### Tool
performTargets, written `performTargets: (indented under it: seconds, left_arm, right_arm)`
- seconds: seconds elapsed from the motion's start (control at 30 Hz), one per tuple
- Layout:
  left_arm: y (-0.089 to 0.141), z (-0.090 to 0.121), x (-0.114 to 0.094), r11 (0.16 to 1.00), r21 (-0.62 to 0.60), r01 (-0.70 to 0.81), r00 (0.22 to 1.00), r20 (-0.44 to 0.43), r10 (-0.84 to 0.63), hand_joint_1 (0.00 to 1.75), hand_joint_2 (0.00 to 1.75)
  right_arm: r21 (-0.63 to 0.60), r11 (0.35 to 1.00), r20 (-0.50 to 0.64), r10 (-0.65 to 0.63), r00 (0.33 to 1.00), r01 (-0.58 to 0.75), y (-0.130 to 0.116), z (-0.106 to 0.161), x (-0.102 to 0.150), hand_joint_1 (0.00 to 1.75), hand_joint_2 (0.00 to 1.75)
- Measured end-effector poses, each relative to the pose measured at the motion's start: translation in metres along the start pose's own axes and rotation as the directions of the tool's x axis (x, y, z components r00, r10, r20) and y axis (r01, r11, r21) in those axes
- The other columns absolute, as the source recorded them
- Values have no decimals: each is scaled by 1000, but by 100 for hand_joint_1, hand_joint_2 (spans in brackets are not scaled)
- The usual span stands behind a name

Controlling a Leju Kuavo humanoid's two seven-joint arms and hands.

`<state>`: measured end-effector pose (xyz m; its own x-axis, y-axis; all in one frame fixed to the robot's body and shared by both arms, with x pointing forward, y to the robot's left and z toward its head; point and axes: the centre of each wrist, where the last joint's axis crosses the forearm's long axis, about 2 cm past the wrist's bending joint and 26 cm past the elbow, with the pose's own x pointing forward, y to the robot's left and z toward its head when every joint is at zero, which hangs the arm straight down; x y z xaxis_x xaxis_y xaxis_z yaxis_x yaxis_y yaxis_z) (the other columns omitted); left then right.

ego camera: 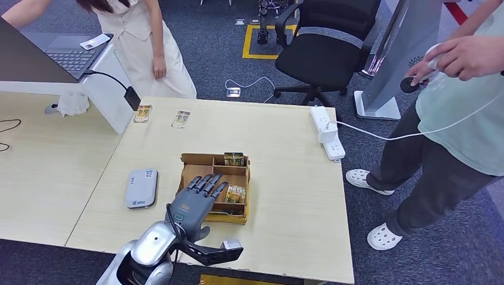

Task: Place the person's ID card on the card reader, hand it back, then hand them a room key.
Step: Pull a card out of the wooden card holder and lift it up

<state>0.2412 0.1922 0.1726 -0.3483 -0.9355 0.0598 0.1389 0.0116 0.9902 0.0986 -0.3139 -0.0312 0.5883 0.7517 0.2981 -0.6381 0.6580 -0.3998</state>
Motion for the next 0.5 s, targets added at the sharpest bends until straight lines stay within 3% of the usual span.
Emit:
performTargets:
  seconds: [0.5]
  left_arm:
    - [-2, 1, 0, 1000, -22, -16, 1000, 24, 16, 0, 175]
  right_arm:
    - [-4, 1000, 2, -5, 1000, 5, 0, 0, 0, 0, 0]
